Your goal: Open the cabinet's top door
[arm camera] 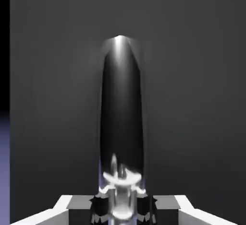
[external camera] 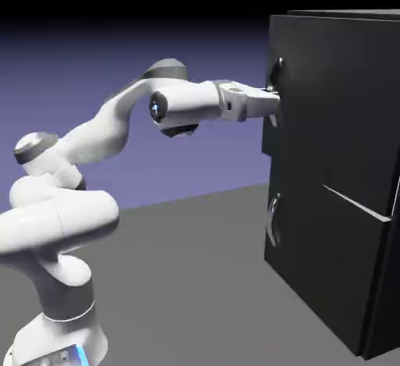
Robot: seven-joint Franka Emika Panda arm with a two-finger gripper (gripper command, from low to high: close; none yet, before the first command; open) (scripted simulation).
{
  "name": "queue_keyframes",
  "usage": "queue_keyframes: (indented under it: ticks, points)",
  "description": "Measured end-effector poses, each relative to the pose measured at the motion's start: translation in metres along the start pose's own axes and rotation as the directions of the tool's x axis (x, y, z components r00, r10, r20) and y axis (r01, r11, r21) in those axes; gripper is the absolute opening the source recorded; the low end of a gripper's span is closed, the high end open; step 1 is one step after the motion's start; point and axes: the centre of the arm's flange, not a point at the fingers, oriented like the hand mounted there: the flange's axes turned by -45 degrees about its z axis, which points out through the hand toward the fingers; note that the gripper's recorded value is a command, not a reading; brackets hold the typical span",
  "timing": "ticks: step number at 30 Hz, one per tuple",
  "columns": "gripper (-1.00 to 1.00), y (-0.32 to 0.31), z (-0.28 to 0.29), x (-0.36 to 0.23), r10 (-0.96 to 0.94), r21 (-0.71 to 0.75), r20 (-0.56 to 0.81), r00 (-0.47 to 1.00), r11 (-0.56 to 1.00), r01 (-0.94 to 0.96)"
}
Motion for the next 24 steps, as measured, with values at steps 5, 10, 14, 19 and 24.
queue_keyframes:
  ticks: [5, 10, 14, 19, 24]
  points:
    - [-1.00, 0.022, -0.042, 0.000, 0.000, 0.129, 0.000, 1.000, 0.992, 0.000]
    - [-1.00, 0.045, -0.077, 0.000, 0.000, 0.242, 0.000, 1.000, 0.970, 0.000]
    - [-1.00, 0.065, -0.101, 0.000, 0.000, 0.323, 0.000, 1.000, 0.946, 0.000]
    - [-1.00, 0.092, -0.127, 0.000, 0.000, 0.418, 0.001, 1.000, 0.908, 0.000]
    - [-1.00, 0.122, -0.152, 0.000, 0.000, 0.512, 0.001, 1.000, 0.859, 0.000]
